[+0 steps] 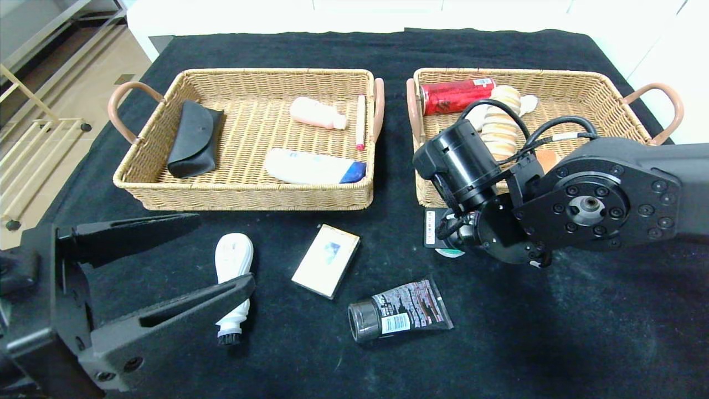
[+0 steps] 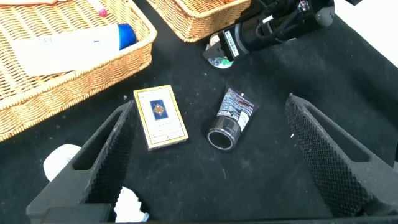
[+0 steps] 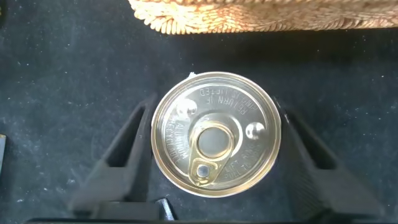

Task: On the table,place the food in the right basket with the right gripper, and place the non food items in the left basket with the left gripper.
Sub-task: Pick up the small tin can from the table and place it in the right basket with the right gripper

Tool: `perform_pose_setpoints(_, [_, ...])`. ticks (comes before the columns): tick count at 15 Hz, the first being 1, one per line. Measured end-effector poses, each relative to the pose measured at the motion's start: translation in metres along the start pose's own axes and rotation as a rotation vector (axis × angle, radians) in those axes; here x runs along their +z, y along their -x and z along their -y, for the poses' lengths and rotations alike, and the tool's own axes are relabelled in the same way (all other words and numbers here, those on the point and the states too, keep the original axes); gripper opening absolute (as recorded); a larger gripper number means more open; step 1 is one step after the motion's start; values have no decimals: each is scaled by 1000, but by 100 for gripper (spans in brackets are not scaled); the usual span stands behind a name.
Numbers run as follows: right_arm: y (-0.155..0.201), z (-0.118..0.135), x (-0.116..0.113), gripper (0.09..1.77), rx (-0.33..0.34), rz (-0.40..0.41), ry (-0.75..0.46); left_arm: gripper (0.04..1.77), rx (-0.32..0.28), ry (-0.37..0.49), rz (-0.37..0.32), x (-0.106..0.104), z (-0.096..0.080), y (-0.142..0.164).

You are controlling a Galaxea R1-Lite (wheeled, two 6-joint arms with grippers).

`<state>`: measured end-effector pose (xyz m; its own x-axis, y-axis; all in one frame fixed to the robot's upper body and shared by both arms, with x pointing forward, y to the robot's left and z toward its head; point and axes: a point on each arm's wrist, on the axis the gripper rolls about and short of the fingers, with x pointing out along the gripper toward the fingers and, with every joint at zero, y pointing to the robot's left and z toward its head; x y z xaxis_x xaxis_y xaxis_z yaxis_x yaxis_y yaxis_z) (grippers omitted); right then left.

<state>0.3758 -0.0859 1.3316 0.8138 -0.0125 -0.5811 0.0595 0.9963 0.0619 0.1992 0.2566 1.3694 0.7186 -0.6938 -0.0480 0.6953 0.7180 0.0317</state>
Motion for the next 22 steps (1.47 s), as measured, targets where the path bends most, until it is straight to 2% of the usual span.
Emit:
perform_pose_setpoints(2, [0,0,0,118,1,-2,1,172,0,0,-5,-1,0,-2])
perform_pose_setpoints(6, [-1,0,-1,118,1,-6,2,172,-3,13,-81,-11,-3,-21])
perform_pose_setpoints(10, [-3,-1,-3,118,-3,-9,-8,172,0,0,-24,-3,-1,-6])
perform_pose_setpoints(15, [1,-1,-2,117,4,-9,-5,172,0,-3,-7,-1,0,-1])
perform_pose_setpoints(22, [42,14,7,117,32,-2,5,172,0,-3,-9,-2,0,-1])
